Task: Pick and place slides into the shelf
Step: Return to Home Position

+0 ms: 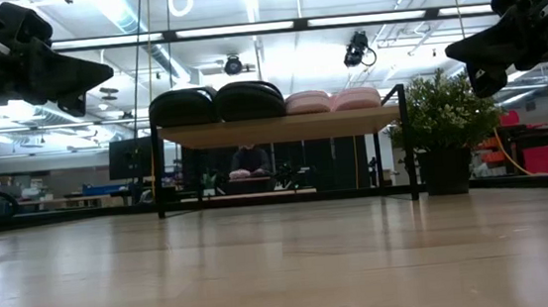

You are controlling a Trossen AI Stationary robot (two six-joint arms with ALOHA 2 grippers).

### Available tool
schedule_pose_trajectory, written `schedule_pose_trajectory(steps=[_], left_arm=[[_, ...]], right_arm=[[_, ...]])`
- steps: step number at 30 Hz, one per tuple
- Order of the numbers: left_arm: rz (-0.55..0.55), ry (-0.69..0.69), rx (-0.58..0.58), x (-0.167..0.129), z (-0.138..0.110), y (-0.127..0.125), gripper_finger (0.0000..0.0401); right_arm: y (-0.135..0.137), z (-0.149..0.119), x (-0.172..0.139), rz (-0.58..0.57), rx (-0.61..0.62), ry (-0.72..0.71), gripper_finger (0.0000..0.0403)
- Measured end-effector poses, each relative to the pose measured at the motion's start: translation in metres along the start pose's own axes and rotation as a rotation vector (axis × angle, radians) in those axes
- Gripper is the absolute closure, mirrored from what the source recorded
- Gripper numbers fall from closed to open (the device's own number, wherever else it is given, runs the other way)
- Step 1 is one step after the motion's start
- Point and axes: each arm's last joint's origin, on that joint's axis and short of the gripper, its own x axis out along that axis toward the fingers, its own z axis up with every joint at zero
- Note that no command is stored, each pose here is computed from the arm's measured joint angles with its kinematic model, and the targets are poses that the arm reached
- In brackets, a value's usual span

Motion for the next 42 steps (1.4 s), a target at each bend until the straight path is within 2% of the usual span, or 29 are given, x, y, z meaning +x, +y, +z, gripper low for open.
schedule_pose_trajectory(steps=[8, 20, 30, 42], left_arm=[[0.0, 0.0, 0.0, 0.0, -0.0001, 0.0, 0.038], [0.0, 0.001, 0.0, 0.0, -0.0002, 0.0, 0.0365], [0.0, 0.0, 0.0, 0.0, 0.0, 0.0, 0.0378], [0.0, 0.001, 0.0, 0.0, -0.0002, 0.0, 0.0363]], right_arm=[[0.0, 0.0, 0.0, 0.0, 0.0, 0.0, 0.0389], [0.0, 0.0, 0.0, 0.0, 0.0, 0.0, 0.0389], [0.0, 0.0, 0.0, -0.001, 0.0, 0.0, 0.0386], [0.0, 0.0, 0.0, 0.0, 0.0, 0.0, 0.0389]])
